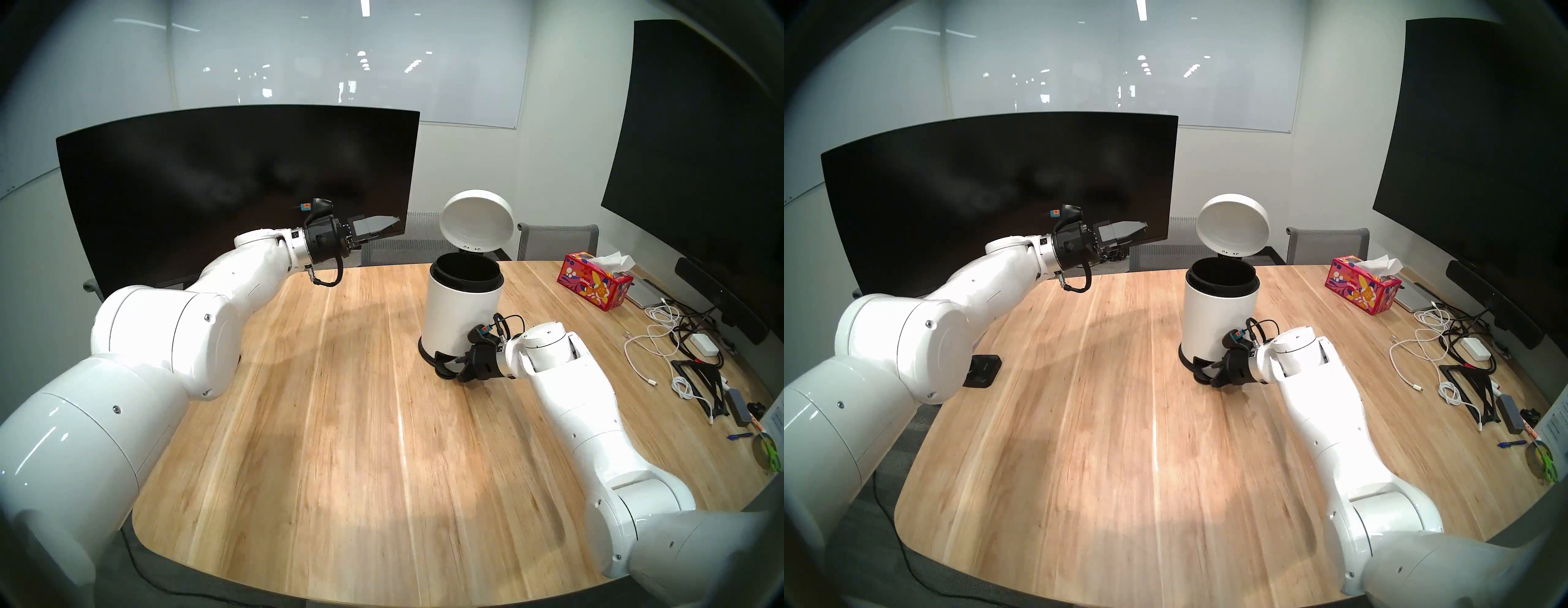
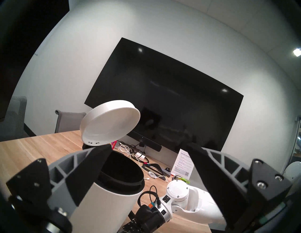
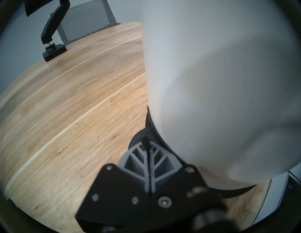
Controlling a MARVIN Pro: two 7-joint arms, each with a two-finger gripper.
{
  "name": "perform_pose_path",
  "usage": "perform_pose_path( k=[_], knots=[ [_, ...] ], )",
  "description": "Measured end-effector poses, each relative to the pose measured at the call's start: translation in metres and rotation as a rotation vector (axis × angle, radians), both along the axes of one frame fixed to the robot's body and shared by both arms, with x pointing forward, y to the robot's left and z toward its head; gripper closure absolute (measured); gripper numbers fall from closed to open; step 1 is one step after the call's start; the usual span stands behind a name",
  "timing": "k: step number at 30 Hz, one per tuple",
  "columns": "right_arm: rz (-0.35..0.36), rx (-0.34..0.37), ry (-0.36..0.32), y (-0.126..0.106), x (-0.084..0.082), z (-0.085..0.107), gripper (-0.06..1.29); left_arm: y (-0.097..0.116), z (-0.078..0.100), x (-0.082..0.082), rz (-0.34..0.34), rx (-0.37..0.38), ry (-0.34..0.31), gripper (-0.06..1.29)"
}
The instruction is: Peel the sticky note off the monitor, open the trash can lid and drop the sticker into the trash can
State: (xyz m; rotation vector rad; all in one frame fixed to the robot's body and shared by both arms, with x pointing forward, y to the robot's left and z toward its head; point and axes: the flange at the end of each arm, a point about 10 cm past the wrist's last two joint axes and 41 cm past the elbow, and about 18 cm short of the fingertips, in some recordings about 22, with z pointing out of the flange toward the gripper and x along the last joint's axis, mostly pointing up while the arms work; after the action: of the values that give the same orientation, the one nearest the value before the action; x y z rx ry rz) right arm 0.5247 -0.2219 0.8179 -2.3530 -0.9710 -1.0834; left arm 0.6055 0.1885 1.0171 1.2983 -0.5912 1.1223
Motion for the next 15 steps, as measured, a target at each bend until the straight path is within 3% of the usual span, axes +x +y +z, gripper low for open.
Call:
perform_pose_path(
  k=[15],
  knots=[
    [0.000,0.000,0.000,0.0000,0.0000,0.0000,1.25,0.0007,-0.0009,-0.0054,-0.011,-0.038,-0.036,-0.01]
  ],
)
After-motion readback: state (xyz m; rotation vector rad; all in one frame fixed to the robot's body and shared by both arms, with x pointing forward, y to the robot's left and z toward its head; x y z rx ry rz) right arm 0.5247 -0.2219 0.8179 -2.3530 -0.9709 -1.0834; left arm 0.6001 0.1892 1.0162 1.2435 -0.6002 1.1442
